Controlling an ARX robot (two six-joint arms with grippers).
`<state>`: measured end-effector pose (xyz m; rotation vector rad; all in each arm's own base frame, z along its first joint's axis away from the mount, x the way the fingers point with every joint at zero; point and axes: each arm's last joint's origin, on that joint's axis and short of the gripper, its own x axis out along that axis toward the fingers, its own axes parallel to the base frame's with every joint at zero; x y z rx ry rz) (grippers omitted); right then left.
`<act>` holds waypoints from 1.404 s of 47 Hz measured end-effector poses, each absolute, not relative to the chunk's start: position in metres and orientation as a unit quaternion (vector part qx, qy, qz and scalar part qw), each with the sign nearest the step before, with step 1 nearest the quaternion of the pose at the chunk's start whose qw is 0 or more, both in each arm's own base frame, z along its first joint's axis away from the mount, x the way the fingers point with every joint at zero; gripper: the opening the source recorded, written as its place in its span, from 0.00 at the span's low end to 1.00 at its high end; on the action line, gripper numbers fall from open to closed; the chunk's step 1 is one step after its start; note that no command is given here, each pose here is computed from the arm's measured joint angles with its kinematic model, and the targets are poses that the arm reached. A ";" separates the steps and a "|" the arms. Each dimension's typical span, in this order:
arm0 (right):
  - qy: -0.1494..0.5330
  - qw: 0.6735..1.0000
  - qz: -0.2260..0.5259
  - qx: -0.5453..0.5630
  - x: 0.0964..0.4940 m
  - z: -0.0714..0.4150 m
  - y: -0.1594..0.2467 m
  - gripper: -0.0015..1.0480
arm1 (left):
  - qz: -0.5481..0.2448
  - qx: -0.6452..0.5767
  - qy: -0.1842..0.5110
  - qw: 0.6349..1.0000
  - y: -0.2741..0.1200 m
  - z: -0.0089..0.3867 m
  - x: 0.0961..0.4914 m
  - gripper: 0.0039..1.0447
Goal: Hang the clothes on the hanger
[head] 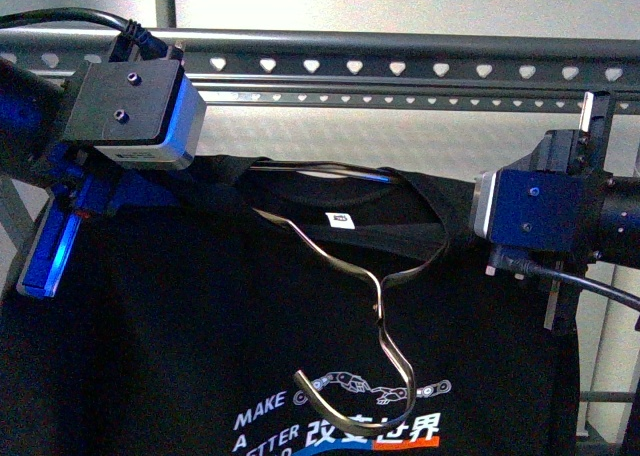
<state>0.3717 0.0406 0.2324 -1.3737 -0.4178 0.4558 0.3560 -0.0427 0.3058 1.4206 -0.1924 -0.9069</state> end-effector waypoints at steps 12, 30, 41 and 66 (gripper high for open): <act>-0.161 0.772 0.212 -0.577 0.363 0.227 0.020 0.05 | -0.402 0.627 -0.089 0.661 -0.043 0.306 0.356 0.35; 0.051 0.827 0.233 -0.509 0.339 0.179 -0.038 0.03 | -0.199 0.387 -0.060 0.898 -0.028 0.325 0.369 0.94; 0.160 0.903 0.178 -0.356 0.343 0.241 -0.051 0.03 | 0.001 -0.140 -0.036 0.989 0.025 0.364 0.362 0.94; 0.184 0.940 0.081 -0.277 0.396 0.354 -0.031 0.03 | 0.000 -0.003 0.000 1.000 0.000 0.234 0.212 0.03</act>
